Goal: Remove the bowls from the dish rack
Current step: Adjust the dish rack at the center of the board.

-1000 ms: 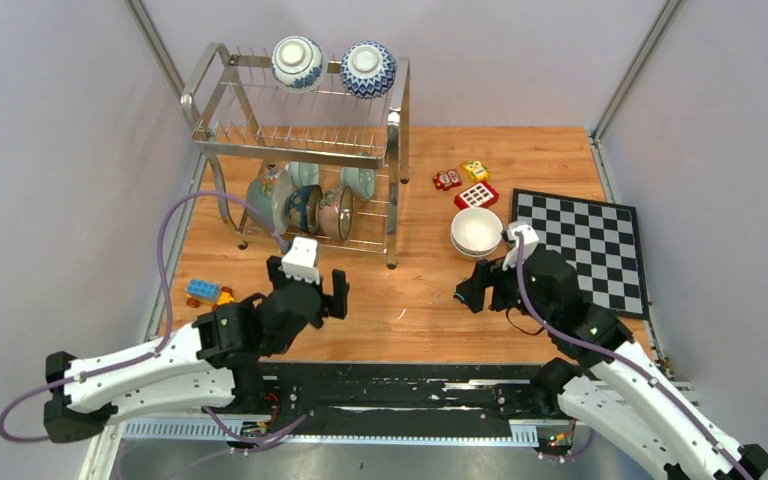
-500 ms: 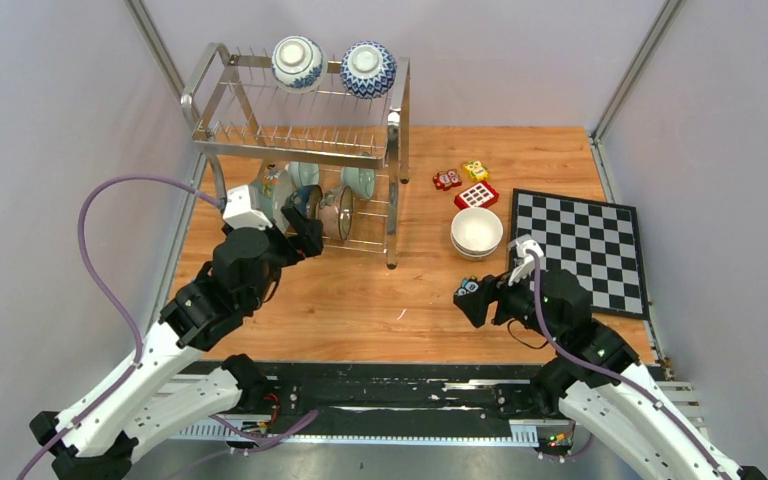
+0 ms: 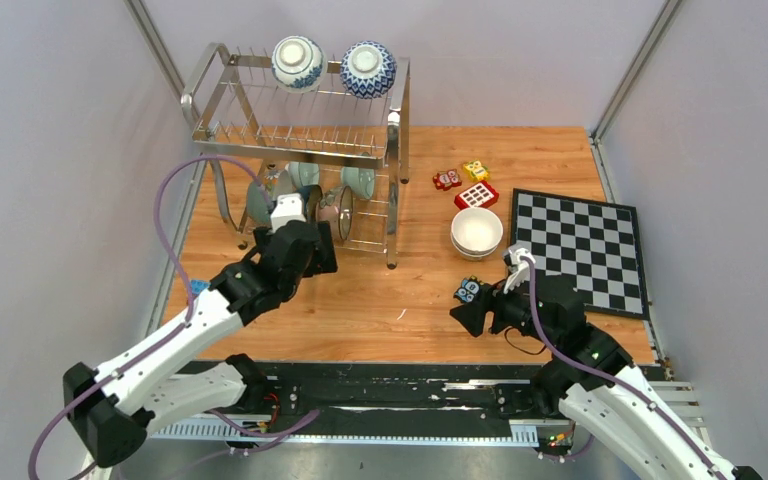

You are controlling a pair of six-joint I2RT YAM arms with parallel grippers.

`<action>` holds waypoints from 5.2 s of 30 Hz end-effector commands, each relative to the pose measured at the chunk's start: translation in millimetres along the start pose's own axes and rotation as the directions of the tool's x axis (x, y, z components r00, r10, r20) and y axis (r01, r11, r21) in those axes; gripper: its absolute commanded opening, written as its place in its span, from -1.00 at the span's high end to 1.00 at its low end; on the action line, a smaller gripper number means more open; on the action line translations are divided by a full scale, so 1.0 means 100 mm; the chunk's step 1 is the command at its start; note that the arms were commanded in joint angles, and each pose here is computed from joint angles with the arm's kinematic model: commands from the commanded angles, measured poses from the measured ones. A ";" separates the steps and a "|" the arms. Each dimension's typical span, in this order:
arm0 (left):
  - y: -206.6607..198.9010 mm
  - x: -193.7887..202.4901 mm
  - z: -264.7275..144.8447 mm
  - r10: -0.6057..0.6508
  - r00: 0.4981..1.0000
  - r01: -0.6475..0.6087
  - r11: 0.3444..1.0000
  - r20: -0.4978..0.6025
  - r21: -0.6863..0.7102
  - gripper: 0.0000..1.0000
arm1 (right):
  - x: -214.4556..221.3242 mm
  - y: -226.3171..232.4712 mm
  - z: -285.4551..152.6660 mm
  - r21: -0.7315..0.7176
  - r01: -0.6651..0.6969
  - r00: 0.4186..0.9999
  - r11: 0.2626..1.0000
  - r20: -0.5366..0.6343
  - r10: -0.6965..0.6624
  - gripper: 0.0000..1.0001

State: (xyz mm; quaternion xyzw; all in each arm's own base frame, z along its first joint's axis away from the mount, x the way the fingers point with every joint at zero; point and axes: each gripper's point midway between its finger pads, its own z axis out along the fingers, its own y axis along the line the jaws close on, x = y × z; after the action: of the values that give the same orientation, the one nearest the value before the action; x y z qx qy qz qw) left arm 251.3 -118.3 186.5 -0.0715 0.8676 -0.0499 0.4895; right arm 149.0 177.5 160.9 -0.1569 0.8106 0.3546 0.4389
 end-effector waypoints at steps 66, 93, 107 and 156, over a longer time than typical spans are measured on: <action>0.56 0.19 -0.60 -0.311 0.947 0.306 0.949 0.075 0.072 -1.00 | -1.08 0.98 2.24 0.076 0.068 0.983 0.995 0.163 -0.080 -0.40; 0.46 0.31 -0.57 -0.304 0.953 0.301 0.949 0.015 0.093 -1.00 | -1.03 0.25 1.82 0.234 0.136 0.989 0.963 0.023 -0.145 -0.41; 0.31 0.41 -0.50 -0.298 0.953 0.302 0.946 -0.047 0.120 -1.00 | -0.88 -0.04 1.99 0.356 0.184 0.983 0.916 -0.066 -0.172 -0.43; 0.42 0.38 -0.56 -0.257 0.966 0.256 0.958 -0.007 0.127 -1.00 | -1.37 -1.13 1.96 0.536 0.055 0.997 0.843 -0.075 -0.017 -0.41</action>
State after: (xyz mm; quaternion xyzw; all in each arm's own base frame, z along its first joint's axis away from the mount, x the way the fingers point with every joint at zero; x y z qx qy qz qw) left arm 179.5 -86.8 175.6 -0.1567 0.8477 -0.1739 0.4760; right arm 429.4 246.7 129.4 -0.0662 0.8913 0.0848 0.4405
